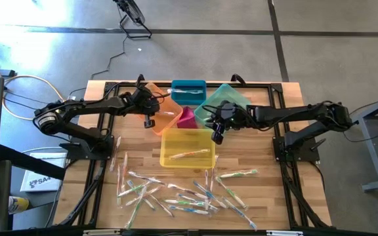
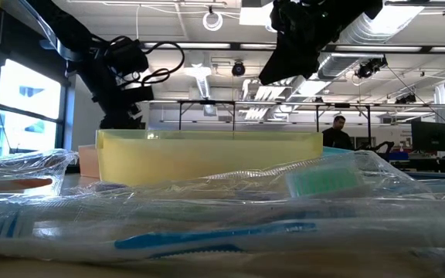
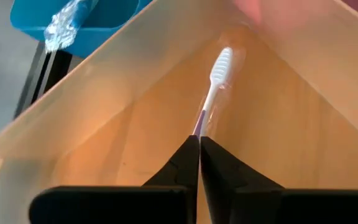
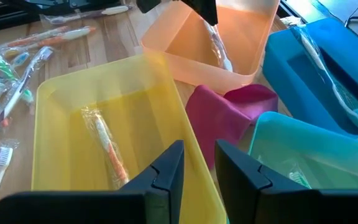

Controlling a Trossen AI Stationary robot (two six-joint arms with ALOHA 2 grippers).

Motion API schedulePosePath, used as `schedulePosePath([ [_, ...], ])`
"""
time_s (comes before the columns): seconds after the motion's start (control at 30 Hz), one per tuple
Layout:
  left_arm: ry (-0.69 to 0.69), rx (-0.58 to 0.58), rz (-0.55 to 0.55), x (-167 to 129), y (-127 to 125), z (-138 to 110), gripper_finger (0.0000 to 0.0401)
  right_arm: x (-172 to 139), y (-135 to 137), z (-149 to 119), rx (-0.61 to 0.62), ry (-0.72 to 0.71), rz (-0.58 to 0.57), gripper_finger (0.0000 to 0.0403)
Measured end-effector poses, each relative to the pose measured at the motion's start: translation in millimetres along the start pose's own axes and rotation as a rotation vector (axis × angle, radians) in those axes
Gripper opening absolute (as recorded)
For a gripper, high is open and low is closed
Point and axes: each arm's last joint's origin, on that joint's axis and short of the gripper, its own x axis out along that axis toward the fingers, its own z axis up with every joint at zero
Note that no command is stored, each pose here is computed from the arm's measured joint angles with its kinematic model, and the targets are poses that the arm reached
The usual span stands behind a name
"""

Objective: Pick & Place Toothbrushes
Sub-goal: Put the green toothbrush into the green bin

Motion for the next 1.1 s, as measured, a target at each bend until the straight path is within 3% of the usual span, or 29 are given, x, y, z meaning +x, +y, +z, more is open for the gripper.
schedulePosePath([
  [0.4,-0.009,-0.118,-0.011,0,0,1,0.0014,0,0,1,-0.033,-0.008,-0.002,0.0081],
  [0.5,-0.050,-0.141,-0.034,0,0,4,0.0014,0,1,3,-0.055,-0.029,0.005,0.0071],
  [0.7,-0.153,-0.157,-0.071,-1,2,12,0.0014,-2,3,4,-0.108,-0.044,0.014,0.0010],
  [1.1,-0.309,-0.190,-0.138,-22,4,23,0.0002,-30,0,9,-0.132,-0.080,0.013,0.0009],
])
